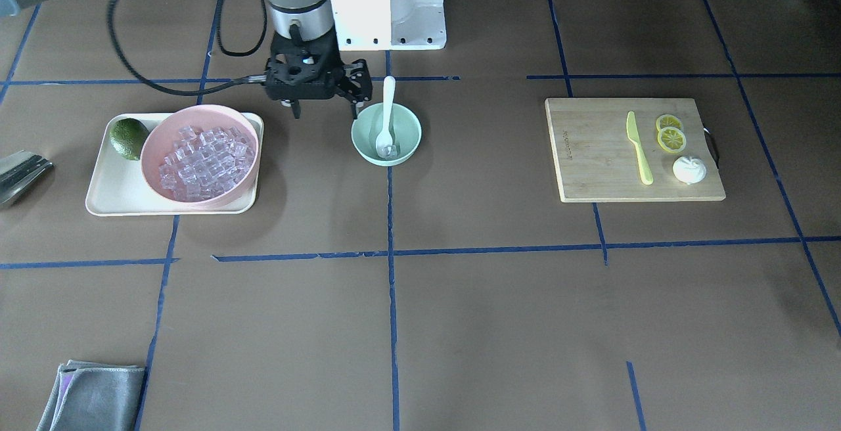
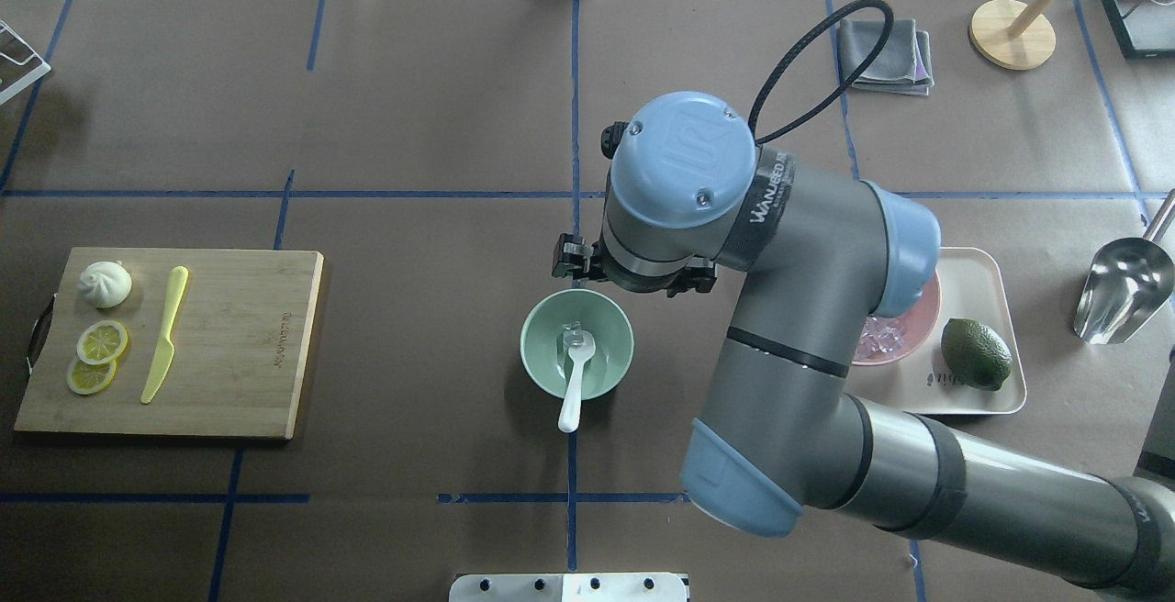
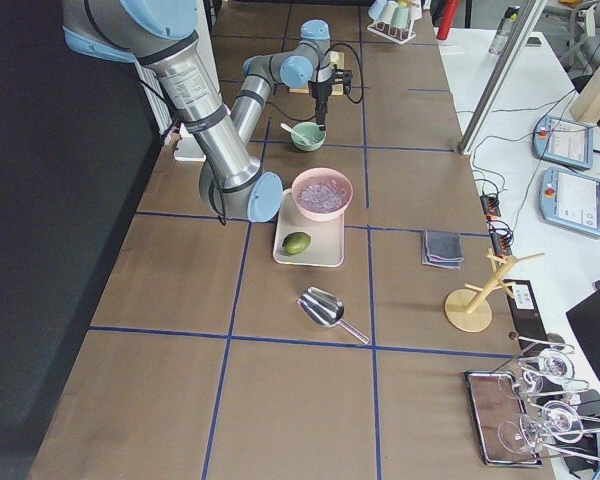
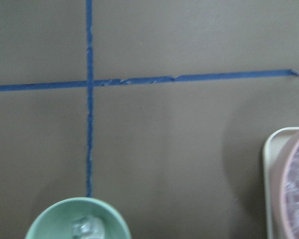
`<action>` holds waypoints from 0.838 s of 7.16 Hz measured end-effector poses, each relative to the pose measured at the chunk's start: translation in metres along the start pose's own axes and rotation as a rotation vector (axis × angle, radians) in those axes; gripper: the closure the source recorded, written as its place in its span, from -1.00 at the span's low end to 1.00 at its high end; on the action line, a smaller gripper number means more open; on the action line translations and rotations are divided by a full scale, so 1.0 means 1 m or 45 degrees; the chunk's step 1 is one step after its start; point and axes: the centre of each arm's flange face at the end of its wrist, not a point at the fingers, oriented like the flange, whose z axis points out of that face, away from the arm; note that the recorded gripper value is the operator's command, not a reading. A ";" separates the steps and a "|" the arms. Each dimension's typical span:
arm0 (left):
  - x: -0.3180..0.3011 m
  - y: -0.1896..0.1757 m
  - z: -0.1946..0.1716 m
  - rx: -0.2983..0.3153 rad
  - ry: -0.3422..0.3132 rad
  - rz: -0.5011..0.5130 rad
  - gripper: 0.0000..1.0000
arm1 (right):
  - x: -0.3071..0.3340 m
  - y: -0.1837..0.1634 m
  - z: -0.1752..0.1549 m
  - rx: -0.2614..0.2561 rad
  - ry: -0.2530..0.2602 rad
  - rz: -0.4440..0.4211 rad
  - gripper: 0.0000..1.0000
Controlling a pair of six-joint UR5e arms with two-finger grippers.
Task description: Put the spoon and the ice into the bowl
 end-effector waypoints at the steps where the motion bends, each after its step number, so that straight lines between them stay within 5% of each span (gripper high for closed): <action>1: -0.008 -0.001 0.000 0.020 0.039 -0.090 -1.00 | 0.051 -0.030 -0.015 -0.011 0.005 -0.065 -1.00; 4: -0.012 0.000 0.003 0.081 0.040 -0.340 -1.00 | 0.258 -0.112 -0.050 -0.086 0.021 -0.256 -1.00; 6: -0.005 0.003 0.028 0.056 0.038 -0.357 -1.00 | 0.402 -0.132 -0.052 -0.166 -0.019 -0.313 -1.00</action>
